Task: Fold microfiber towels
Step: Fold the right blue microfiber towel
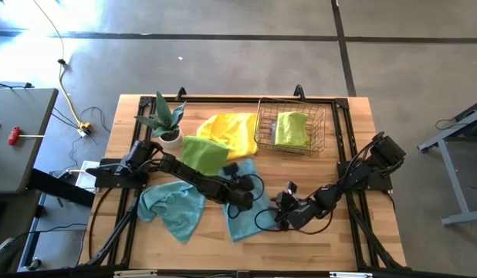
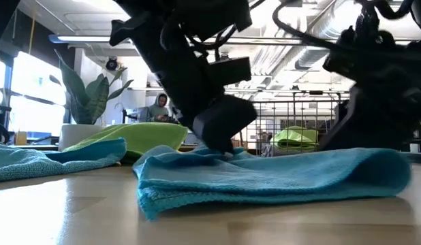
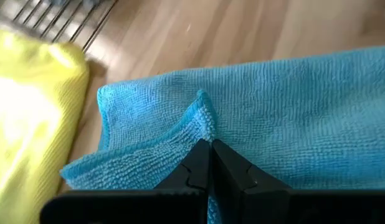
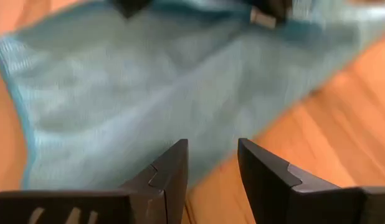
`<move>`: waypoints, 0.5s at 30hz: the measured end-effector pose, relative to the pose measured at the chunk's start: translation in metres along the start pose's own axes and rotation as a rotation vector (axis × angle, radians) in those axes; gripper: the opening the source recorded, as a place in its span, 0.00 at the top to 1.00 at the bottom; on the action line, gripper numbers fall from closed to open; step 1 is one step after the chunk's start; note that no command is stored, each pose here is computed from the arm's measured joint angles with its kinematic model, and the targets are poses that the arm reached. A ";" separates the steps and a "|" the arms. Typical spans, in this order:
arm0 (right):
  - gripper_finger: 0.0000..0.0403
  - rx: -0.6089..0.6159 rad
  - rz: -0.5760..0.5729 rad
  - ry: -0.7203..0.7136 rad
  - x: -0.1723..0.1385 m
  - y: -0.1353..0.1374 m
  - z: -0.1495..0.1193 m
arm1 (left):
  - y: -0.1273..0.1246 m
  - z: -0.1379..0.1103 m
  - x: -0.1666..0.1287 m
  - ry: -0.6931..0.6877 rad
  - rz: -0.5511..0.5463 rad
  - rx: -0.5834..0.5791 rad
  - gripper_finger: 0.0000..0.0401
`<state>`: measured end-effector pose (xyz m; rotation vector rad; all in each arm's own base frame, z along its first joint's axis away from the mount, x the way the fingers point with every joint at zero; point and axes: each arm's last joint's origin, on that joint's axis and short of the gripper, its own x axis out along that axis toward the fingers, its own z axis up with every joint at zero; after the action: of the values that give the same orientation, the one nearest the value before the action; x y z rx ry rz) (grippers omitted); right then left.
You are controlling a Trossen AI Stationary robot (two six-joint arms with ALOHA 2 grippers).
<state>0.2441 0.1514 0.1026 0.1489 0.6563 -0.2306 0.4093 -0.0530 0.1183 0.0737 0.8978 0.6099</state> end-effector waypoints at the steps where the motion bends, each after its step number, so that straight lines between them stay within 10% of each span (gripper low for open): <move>1: 0.67 0.001 -0.003 -0.021 0.000 0.000 0.002 | -0.001 0.001 0.000 -0.009 -0.013 0.004 0.99; 15: 0.67 0.063 -0.011 -0.031 0.029 -0.016 0.010 | -0.011 0.012 -0.002 -0.058 -0.240 0.016 0.99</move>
<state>0.2681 0.1287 0.0915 0.2021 0.6194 -0.2639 0.4223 -0.0611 0.1236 -0.0020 0.8402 0.3746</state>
